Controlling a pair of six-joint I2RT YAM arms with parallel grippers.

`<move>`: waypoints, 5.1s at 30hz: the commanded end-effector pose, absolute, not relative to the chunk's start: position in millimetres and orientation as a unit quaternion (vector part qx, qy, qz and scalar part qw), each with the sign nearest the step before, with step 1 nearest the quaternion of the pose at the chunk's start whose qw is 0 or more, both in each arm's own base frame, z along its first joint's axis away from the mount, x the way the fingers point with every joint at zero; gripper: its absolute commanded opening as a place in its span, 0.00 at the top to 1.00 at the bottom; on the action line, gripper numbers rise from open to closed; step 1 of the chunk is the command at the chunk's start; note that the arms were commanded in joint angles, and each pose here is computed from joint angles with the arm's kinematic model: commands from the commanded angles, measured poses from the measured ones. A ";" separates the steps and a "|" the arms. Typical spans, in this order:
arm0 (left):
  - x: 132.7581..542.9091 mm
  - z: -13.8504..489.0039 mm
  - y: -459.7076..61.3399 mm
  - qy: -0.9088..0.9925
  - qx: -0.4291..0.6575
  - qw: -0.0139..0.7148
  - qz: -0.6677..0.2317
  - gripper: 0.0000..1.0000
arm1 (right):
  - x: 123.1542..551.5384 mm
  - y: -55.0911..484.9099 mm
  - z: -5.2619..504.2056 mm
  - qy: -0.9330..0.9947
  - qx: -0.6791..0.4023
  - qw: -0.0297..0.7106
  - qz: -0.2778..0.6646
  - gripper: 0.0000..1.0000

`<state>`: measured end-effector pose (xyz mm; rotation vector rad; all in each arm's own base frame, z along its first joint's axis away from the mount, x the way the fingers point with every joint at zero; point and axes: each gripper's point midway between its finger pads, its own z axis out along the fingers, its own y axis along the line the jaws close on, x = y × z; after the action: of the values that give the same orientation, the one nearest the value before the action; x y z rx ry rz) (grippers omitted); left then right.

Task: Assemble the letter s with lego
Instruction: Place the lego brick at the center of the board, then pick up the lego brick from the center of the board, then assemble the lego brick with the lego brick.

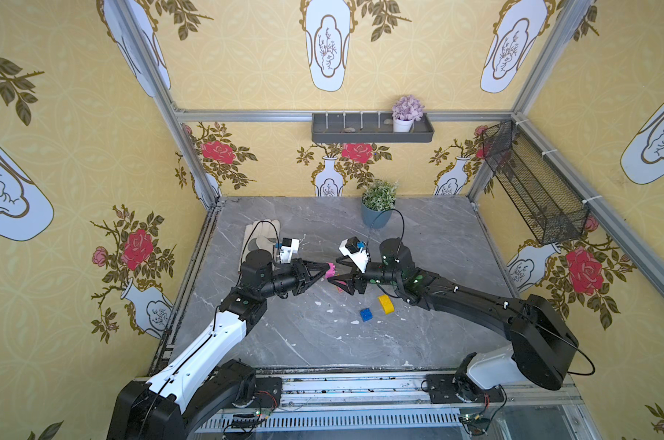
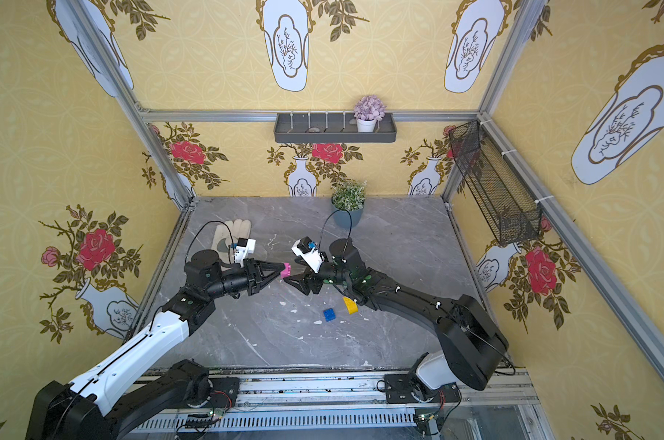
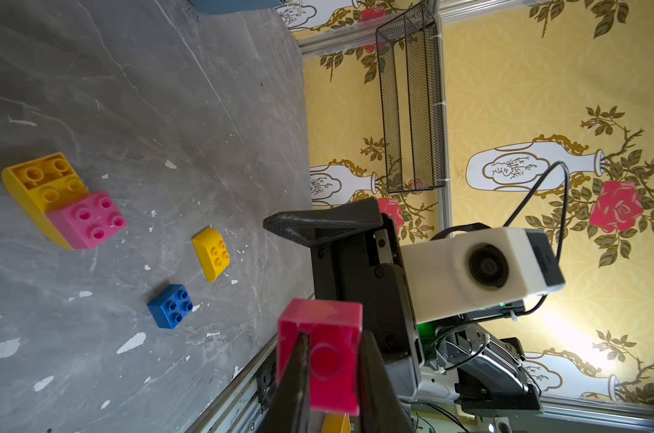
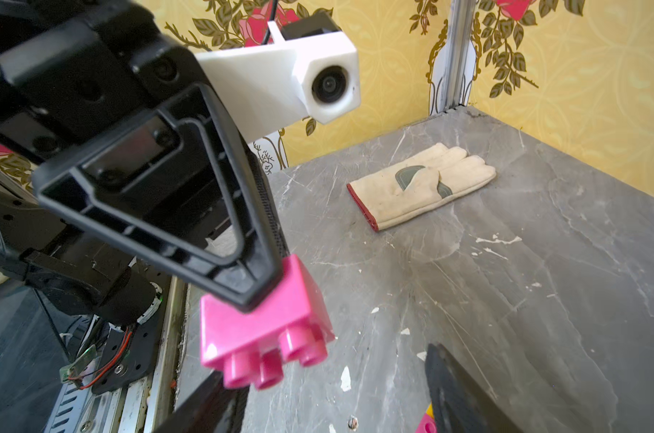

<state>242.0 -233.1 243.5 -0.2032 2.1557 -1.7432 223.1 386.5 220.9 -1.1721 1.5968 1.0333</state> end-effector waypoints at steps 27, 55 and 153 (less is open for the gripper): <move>234.4 246.3 -227.7 0.763 -0.069 0.182 -0.616 0.11 | 217.8 382.0 251.9 0.638 -0.473 0.468 0.389 0.77; 252.3 163.0 -154.7 0.915 -0.026 0.258 -0.309 0.01 | 174.5 277.7 100.3 0.983 -0.131 -0.123 0.031 0.78; 248.8 134.6 -155.7 0.926 -0.001 0.234 -0.295 0.01 | 200.5 290.7 39.4 0.977 -0.211 -0.004 0.015 0.79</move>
<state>247.2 -153.6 132.4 -0.0092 2.5595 -0.7938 197.3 292.1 36.8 -0.6858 3.0945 0.0582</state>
